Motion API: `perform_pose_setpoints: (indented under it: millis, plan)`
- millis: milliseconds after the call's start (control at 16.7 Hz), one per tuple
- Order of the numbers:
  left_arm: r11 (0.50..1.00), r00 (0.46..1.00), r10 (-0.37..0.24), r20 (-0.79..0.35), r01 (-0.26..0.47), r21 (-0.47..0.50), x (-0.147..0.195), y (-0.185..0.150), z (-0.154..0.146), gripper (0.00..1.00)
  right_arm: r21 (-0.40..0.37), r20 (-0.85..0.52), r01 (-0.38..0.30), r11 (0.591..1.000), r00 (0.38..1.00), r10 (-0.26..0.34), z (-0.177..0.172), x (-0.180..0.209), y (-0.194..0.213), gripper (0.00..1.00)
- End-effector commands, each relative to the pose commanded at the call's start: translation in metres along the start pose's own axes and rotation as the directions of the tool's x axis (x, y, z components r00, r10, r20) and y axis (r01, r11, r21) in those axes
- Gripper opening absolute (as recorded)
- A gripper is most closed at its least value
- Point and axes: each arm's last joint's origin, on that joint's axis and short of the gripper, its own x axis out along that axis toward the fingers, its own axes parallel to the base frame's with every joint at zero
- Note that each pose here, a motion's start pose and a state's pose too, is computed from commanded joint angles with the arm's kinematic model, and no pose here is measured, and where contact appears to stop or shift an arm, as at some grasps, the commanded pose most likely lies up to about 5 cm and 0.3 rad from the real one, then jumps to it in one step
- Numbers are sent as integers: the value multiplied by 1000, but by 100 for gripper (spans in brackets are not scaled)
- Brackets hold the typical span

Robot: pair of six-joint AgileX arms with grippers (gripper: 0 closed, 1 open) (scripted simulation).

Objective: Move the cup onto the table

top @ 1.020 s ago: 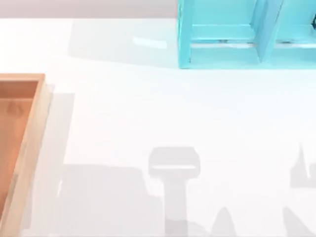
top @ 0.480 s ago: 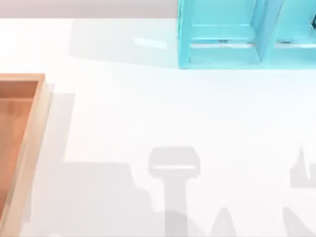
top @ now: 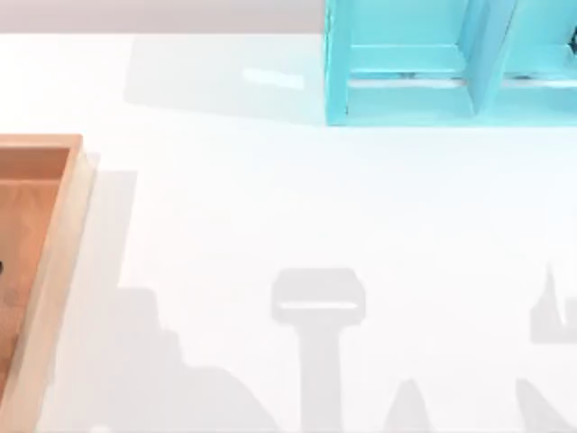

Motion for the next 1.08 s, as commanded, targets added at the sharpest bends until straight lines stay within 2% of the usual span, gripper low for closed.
perform_pose_setpoints:
  millis: [300, 1080]
  plan:
    - [1000, 1000, -2, -8, 2, 0, 7, 0, -2, 100, 0, 0, 0, 1000, 1000, 0, 0, 0, 0, 100]
    - [1000, 1000, -2, -8, 2, 0, 7, 0, -2, 2, 0, 0, 0, 1000, 1000, 0, 0, 0, 0, 100]
